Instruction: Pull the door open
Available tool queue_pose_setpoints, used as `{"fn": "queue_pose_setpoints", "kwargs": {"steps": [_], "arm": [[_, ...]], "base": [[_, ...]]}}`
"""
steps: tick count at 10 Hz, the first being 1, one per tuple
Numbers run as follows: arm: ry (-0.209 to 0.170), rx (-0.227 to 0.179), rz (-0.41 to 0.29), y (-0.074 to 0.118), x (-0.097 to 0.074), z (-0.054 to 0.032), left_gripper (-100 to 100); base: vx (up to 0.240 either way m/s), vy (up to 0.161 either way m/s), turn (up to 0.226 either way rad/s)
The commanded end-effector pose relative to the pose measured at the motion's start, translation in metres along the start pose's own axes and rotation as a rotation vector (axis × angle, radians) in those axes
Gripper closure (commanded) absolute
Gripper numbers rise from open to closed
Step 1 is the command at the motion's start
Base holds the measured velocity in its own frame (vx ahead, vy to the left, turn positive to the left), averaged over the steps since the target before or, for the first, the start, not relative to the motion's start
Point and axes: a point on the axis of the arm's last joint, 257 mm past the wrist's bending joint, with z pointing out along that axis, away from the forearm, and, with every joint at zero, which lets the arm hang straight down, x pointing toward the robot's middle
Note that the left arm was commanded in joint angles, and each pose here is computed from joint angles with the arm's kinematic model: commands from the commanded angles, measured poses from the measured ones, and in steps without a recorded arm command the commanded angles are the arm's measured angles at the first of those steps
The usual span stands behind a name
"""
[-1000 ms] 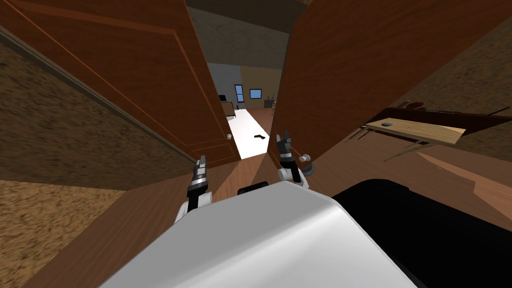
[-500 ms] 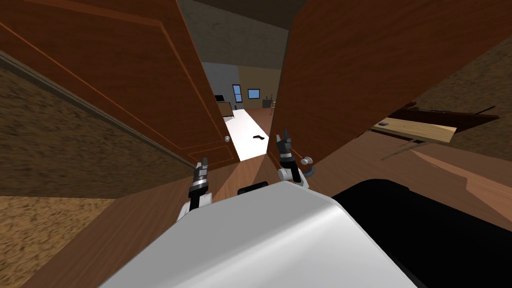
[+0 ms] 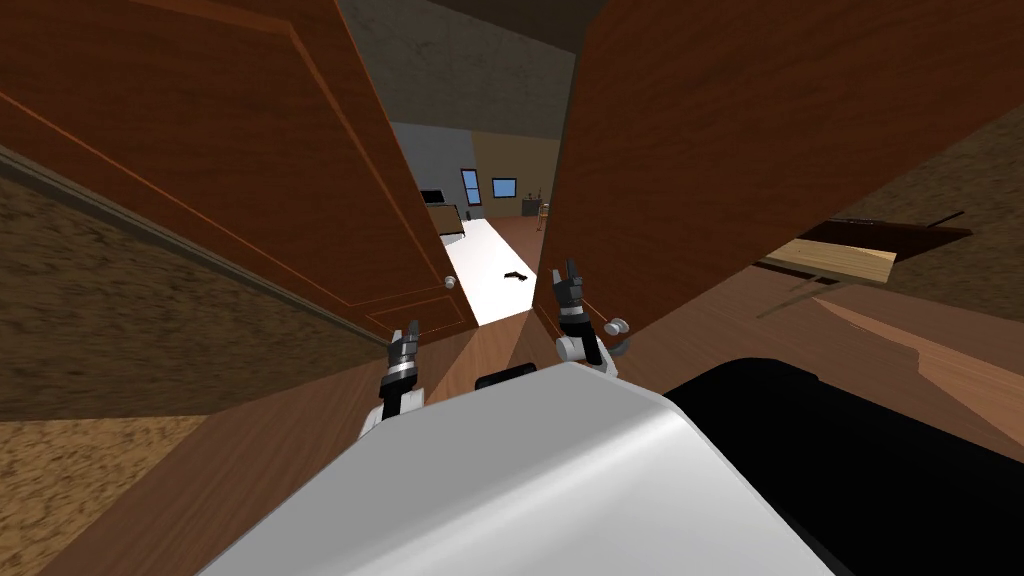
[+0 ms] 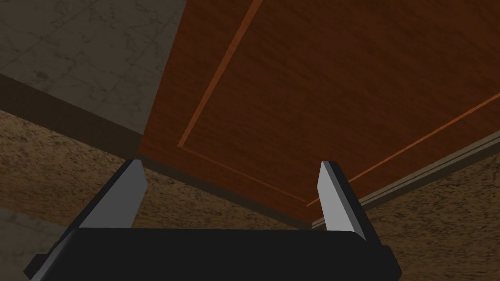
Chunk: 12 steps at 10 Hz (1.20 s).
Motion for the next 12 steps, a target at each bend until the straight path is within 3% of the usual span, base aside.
{"fn": "queue_pose_setpoints", "kwargs": {"steps": [1,12], "arm": [[0.013,-0.016,0.048,0.011,0.008,-0.004,-100],[0.109,-0.105,0.301,0.062,0.057,-0.0315,-100]], "base": [[0.11,-0.015,-0.054],[0.103,-0.001,-0.044]]}}
